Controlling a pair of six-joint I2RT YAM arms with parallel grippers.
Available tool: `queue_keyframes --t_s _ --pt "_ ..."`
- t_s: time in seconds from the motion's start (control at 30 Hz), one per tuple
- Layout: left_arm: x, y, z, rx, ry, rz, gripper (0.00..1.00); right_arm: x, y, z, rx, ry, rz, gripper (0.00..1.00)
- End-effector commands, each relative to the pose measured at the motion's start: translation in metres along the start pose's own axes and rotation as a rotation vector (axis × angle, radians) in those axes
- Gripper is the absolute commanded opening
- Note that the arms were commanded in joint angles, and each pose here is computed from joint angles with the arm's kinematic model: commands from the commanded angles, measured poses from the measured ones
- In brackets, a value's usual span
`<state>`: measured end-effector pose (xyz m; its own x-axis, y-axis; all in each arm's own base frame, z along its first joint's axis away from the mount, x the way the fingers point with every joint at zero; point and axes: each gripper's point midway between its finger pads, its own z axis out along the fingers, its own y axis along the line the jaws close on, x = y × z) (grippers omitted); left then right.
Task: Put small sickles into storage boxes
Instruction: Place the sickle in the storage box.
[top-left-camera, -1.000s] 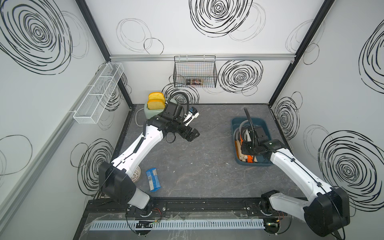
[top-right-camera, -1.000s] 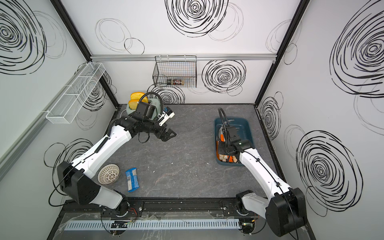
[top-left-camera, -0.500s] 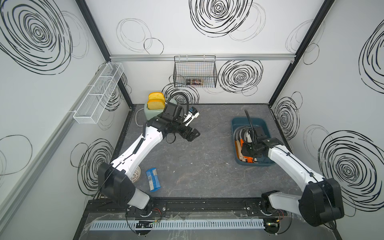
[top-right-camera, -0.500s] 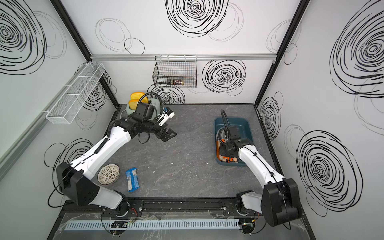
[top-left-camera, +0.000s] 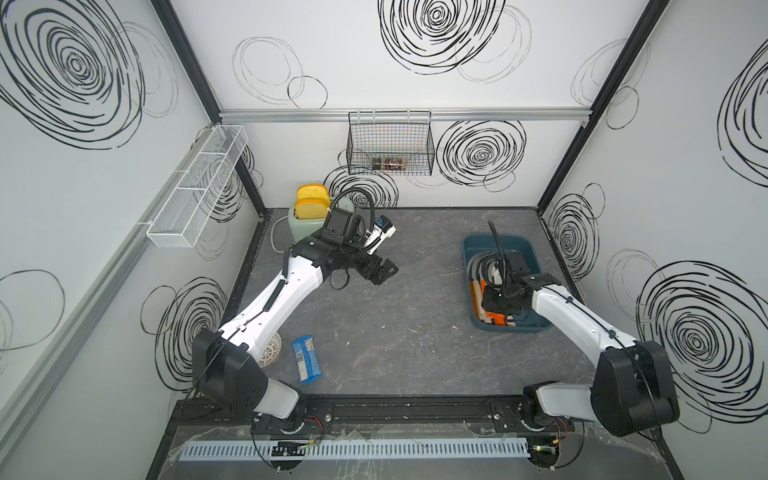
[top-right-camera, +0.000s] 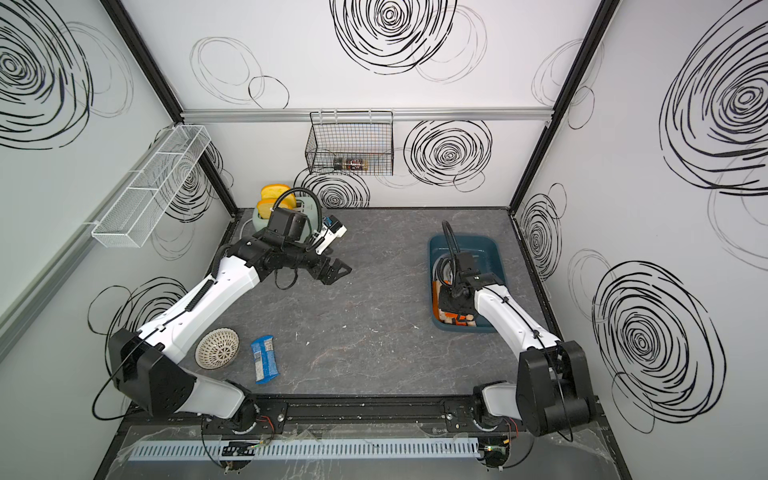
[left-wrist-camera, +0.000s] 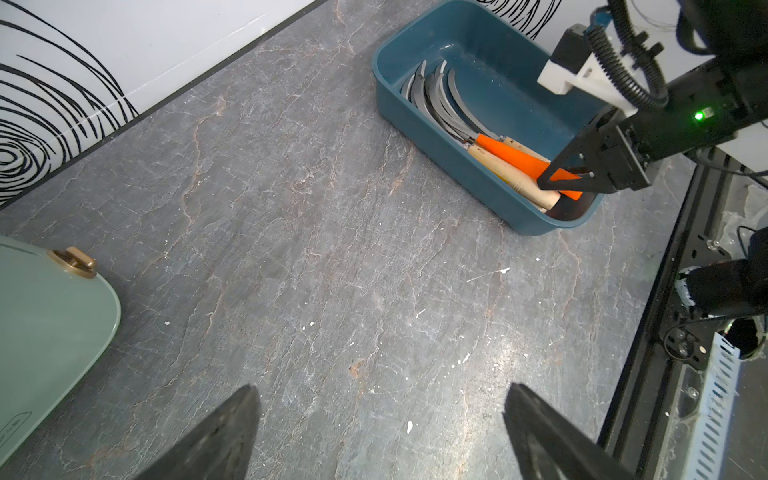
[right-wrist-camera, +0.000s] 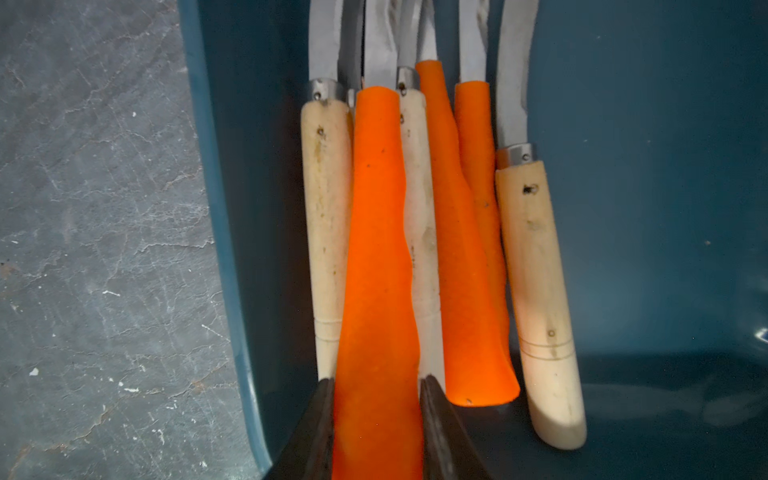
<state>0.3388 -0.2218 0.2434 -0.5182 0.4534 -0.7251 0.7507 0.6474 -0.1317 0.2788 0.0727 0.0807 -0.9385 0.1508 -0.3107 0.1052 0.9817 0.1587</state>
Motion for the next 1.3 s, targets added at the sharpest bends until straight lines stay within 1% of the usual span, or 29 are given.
queue_keyframes --t_s 0.0,0.23,0.27,0.37,0.43,0.53,0.63,0.8,0.93,1.0,1.13,1.23,1.27 --pt "-0.011 0.002 -0.008 -0.005 -0.055 0.0 0.96 -0.004 -0.001 0.004 -0.001 -0.007 -0.015 0.03" --pt "-0.013 0.007 -0.009 -0.017 -0.061 -0.003 0.96 -0.005 -0.003 0.007 0.004 0.001 -0.01 0.14" --pt "-0.012 0.008 -0.008 -0.018 -0.06 -0.005 0.96 -0.004 -0.004 0.007 0.006 0.004 -0.007 0.19" --pt "-0.012 0.01 -0.008 -0.019 -0.061 -0.008 0.96 -0.004 -0.004 0.007 0.009 0.004 -0.008 0.29" --pt "-0.013 0.01 -0.009 -0.02 -0.065 -0.009 0.96 -0.005 -0.005 0.006 0.013 0.002 -0.004 0.38" --pt "-0.015 0.013 -0.011 -0.029 -0.072 -0.009 0.96 -0.006 -0.005 0.004 0.015 -0.001 -0.001 0.45" --pt "-0.018 0.018 -0.014 -0.05 -0.083 -0.012 0.96 -0.006 -0.005 0.002 0.016 -0.007 0.001 0.51" --pt "-0.024 0.027 -0.028 -0.08 -0.117 -0.028 0.96 -0.014 -0.006 -0.009 0.023 -0.043 0.008 0.54" --pt "-0.032 0.044 -0.047 -0.145 -0.17 -0.055 0.96 -0.033 -0.003 -0.031 0.026 -0.117 0.006 0.55" --pt "-0.037 0.054 -0.06 -0.189 -0.211 -0.08 0.96 -0.048 0.002 -0.047 0.009 -0.185 0.002 0.55" --pt "-0.038 0.08 -0.088 -0.28 -0.323 -0.166 0.96 -0.083 0.021 -0.085 -0.088 -0.388 -0.017 0.56" --pt "-0.034 0.099 -0.104 -0.356 -0.405 -0.176 0.96 -0.105 0.033 -0.112 -0.169 -0.552 -0.033 0.68" --pt "-0.032 0.108 -0.111 -0.4 -0.429 -0.19 0.96 -0.111 0.037 -0.123 -0.196 -0.602 -0.037 0.77"
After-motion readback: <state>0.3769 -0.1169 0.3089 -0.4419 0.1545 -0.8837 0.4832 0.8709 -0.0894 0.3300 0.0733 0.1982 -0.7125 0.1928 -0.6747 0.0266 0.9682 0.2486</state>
